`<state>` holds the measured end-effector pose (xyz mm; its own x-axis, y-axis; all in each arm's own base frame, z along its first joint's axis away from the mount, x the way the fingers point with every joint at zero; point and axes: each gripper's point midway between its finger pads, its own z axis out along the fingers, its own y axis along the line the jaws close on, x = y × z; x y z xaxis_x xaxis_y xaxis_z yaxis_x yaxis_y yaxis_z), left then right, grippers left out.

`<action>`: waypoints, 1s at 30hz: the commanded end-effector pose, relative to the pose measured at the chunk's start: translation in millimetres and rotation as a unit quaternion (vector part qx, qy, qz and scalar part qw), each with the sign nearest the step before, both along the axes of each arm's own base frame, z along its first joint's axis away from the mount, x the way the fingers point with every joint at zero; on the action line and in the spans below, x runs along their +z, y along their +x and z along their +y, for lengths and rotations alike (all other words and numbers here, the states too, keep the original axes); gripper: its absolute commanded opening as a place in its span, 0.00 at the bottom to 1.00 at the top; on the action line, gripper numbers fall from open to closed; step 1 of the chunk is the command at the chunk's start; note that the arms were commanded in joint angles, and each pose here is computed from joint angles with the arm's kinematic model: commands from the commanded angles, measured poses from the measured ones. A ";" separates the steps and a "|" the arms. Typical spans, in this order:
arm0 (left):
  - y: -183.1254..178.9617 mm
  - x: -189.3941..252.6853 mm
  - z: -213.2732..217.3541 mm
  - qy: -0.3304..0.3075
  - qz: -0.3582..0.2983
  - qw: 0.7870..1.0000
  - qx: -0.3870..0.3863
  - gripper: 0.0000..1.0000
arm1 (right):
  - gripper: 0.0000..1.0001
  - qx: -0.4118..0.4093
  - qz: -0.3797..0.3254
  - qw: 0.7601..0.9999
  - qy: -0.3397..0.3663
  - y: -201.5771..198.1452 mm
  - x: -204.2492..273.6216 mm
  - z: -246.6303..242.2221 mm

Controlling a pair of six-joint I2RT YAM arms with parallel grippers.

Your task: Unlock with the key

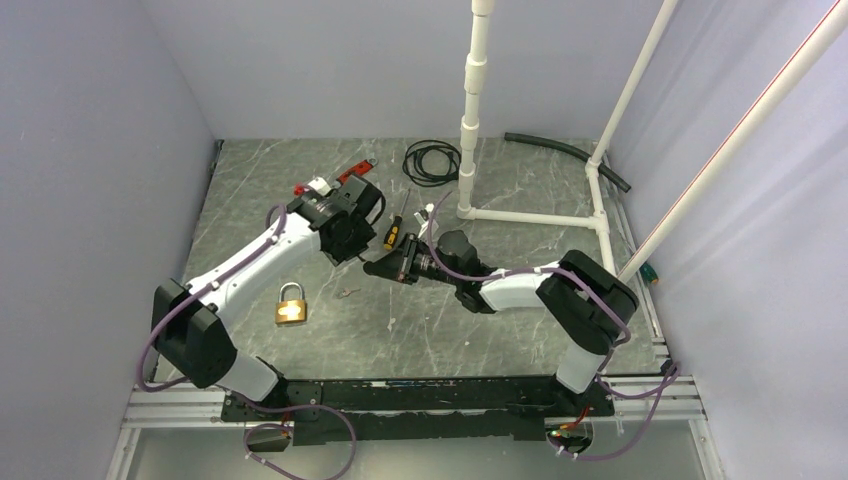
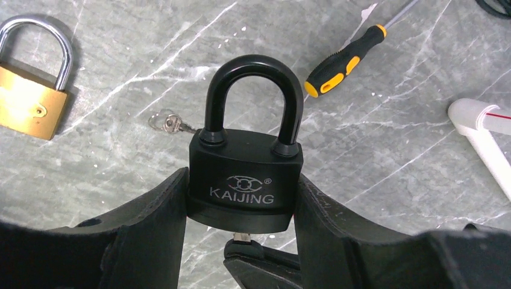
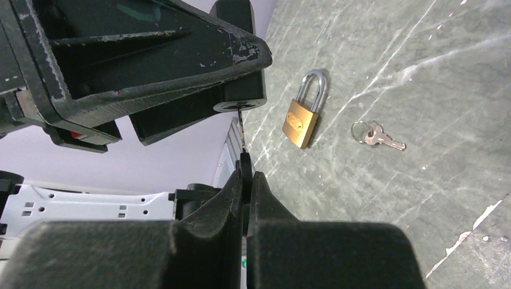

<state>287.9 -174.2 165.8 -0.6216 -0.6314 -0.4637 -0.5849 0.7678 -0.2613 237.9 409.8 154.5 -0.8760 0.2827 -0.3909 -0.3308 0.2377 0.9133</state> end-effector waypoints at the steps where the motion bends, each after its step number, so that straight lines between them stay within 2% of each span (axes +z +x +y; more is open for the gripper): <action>1: -24.8 29.2 -58.7 -0.132 -0.016 0.990 -0.055 0.00 | 0.00 -0.078 -0.010 0.997 -0.026 39.5 2.6 -1.2; 15: -29.3 60.3 -79.2 -0.272 -0.101 0.956 -0.038 0.00 | 0.00 -0.187 0.004 0.981 -0.052 68.5 18.8 -24.0; 21: -29.0 64.0 -85.5 -0.299 -0.109 0.947 -0.038 0.00 | 0.00 -0.165 -0.012 0.985 -0.043 67.0 30.5 -15.0; 30: -31.6 67.1 -84.3 -0.298 -0.110 0.947 -0.040 0.00 | 0.00 -0.173 -0.026 0.983 -0.050 65.3 30.7 -23.4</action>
<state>287.5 -195.9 178.4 -0.4459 -0.8141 -0.3721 -0.5468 0.5768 -0.6069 255.7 403.2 170.5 -0.8372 0.3557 -0.4153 -0.2797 0.3740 0.8842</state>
